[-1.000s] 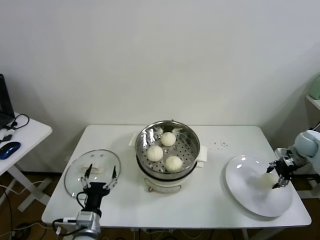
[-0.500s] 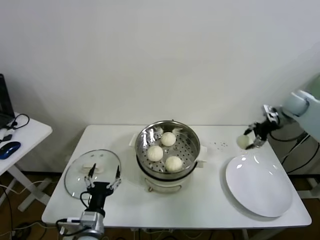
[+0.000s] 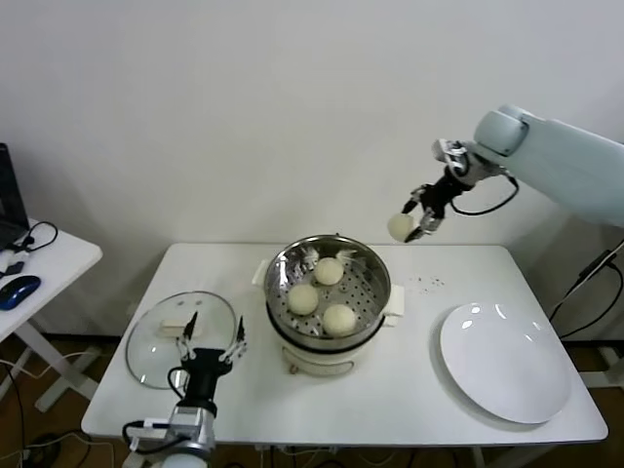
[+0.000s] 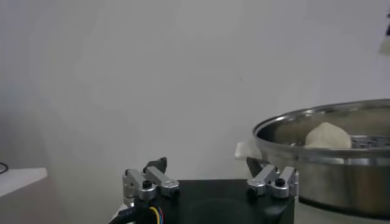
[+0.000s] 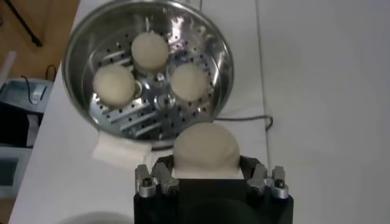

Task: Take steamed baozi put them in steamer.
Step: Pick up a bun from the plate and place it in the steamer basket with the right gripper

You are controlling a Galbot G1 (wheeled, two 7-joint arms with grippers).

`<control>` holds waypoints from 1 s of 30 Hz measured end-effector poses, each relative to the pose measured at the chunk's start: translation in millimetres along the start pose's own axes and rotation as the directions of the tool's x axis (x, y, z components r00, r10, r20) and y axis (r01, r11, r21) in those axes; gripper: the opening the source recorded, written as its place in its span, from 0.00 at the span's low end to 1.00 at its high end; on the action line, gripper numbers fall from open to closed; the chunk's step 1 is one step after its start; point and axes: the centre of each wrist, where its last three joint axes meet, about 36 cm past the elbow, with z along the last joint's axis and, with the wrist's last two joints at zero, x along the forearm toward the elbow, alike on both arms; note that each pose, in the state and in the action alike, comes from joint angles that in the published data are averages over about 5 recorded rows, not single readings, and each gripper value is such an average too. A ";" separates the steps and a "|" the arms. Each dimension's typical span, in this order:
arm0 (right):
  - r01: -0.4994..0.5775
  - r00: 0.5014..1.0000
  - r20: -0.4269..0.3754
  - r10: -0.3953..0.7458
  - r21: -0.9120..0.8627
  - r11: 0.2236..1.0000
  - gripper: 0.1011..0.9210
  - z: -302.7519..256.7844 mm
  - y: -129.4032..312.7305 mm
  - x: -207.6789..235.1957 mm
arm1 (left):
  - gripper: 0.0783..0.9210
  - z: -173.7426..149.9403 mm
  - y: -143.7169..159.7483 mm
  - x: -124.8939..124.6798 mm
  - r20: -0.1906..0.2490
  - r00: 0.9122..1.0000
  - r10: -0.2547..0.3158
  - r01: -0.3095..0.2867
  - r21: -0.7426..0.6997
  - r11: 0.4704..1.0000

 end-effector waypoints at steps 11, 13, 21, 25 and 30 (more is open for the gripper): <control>0.098 0.995 -0.030 -0.096 0.067 0.993 0.74 -68.6 -0.6 -57.9 | 0.88 2.5 -2.8 -0.2 -0.004 1.000 -0.006 0.006 0.005 1.000; 0.116 0.993 -0.039 -0.113 0.069 0.991 0.74 -71.2 2.2 -68.7 | 0.88 2.8 -3.8 -0.8 -0.004 1.000 -0.007 0.007 0.005 1.000; 0.171 0.984 -0.067 -0.166 0.069 0.983 0.74 -70.5 14.9 -104.1 | 0.88 1.8 -9.8 -4.3 -0.001 1.000 -0.008 0.008 0.008 1.000; 0.185 0.981 -0.080 -0.179 0.067 0.980 0.74 -65.9 19.0 -116.6 | 0.88 3.4 -10.7 -4.6 -0.004 1.000 -0.007 0.007 0.007 1.000; 0.200 0.977 -0.096 -0.193 0.069 0.977 0.74 -61.8 22.9 -130.1 | 0.88 3.9 -11.5 -5.0 -0.004 1.000 -0.007 0.007 0.007 1.000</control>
